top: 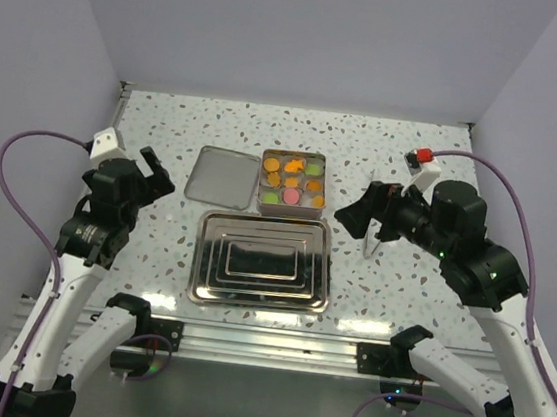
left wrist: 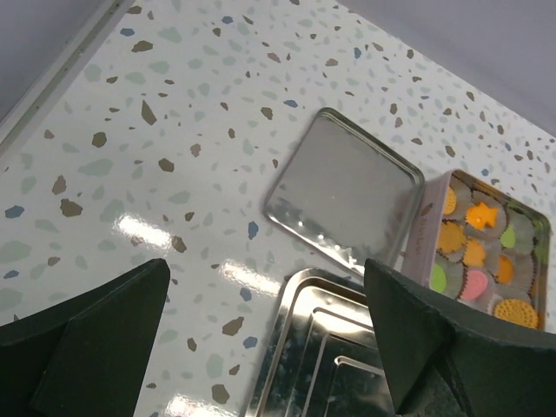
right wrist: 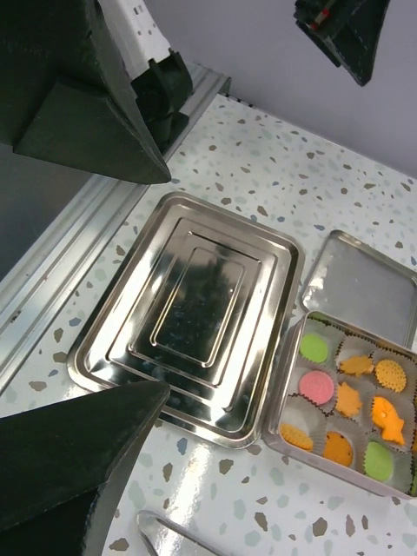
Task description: Pack the cookies
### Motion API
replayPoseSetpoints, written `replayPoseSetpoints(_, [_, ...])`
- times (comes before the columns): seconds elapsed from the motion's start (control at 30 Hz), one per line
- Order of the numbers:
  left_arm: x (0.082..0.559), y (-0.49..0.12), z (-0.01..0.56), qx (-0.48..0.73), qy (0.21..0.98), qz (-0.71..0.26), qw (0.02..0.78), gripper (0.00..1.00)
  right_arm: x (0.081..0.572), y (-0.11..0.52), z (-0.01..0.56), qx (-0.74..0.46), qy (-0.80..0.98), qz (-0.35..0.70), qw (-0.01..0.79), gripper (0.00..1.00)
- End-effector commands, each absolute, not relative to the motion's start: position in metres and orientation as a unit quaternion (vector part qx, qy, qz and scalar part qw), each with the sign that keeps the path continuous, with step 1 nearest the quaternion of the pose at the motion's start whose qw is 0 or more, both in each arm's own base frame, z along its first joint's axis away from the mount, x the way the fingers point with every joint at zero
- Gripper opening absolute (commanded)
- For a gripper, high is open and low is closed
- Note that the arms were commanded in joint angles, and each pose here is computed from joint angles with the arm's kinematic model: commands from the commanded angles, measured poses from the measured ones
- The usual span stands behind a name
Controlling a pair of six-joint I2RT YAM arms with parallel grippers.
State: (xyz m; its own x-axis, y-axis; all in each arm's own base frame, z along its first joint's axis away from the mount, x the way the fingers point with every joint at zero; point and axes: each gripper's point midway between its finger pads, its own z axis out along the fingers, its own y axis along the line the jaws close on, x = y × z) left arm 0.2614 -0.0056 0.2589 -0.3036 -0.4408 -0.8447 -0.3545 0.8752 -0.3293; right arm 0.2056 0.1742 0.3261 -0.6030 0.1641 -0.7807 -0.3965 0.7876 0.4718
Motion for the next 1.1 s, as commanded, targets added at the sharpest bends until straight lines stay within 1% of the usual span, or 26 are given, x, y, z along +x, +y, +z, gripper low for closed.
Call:
replayPoseSetpoints(0.0, [0.278,0.014,0.265,-0.261,0.76,0.001,0.595,1.0,0.196,0.168,0.33,-0.089,0.833,0.311,0.449,0.99])
replayPoseSetpoints(0.03, [0.28,0.016,0.275,-0.269,0.74,-0.006,0.617,1.0,0.194,0.165,0.332,-0.092,0.831,0.308,0.455,0.99])
replayPoseSetpoints(0.1, [0.284,0.014,0.278,-0.268,0.725,-0.019,0.635,0.99,0.188,0.161,0.332,-0.099,0.829,0.305,0.458,0.99])
replayPoseSetpoints(0.17, [0.286,0.01,0.276,-0.259,0.73,-0.026,0.632,0.99,0.186,0.159,0.331,-0.104,0.83,0.302,0.458,0.99])
replayPoseSetpoints(0.3, [0.299,0.003,0.254,-0.23,0.762,-0.012,0.605,1.0,0.187,0.159,0.328,-0.106,0.835,0.295,0.453,0.99])
replayPoseSetpoints(0.47, [0.323,-0.018,0.225,-0.171,0.801,-0.026,0.573,1.0,0.188,0.158,0.316,-0.108,0.853,0.279,0.428,0.99])
replayPoseSetpoints(0.57, [0.35,-0.032,0.213,-0.142,0.82,-0.042,0.552,1.0,0.188,0.158,0.311,-0.102,0.861,0.276,0.415,0.99])
replayPoseSetpoints(0.6, [0.363,-0.036,0.197,-0.131,0.835,-0.051,0.533,1.0,0.189,0.157,0.311,-0.098,0.862,0.275,0.415,0.99])
replayPoseSetpoints(0.67, [0.379,-0.039,0.186,-0.118,0.845,-0.061,0.518,1.0,0.189,0.155,0.308,-0.093,0.866,0.27,0.411,0.99])
replayPoseSetpoints(0.73, [0.402,-0.037,0.171,-0.11,0.861,-0.057,0.492,0.99,0.19,0.153,0.304,-0.086,0.874,0.259,0.403,0.99])
replayPoseSetpoints(0.77, [0.416,-0.037,0.18,-0.109,0.859,-0.056,0.496,0.98,0.19,0.152,0.305,-0.084,0.875,0.257,0.402,0.99])
replayPoseSetpoints(0.8, [0.423,-0.031,0.155,-0.111,0.878,-0.039,0.465,0.97,0.191,0.151,0.304,-0.079,0.877,0.251,0.401,0.99])
replayPoseSetpoints(0.87, [0.44,-0.029,0.154,-0.11,0.88,-0.035,0.46,0.96,0.194,0.149,0.301,-0.071,0.882,0.244,0.397,0.99])
replayPoseSetpoints(0.9, [0.447,-0.025,0.136,-0.11,0.889,-0.028,0.443,0.95,0.194,0.148,0.3,-0.066,0.884,0.241,0.395,0.99])
replayPoseSetpoints(0.97, [0.46,-0.023,0.121,-0.11,0.897,-0.023,0.428,0.94,0.198,0.148,0.298,-0.059,0.887,0.235,0.394,0.99])
replayPoseSetpoints(1.07, [0.473,-0.023,0.111,-0.103,0.902,-0.02,0.418,0.9,0.202,0.147,0.296,-0.049,0.891,0.227,0.389,0.99])
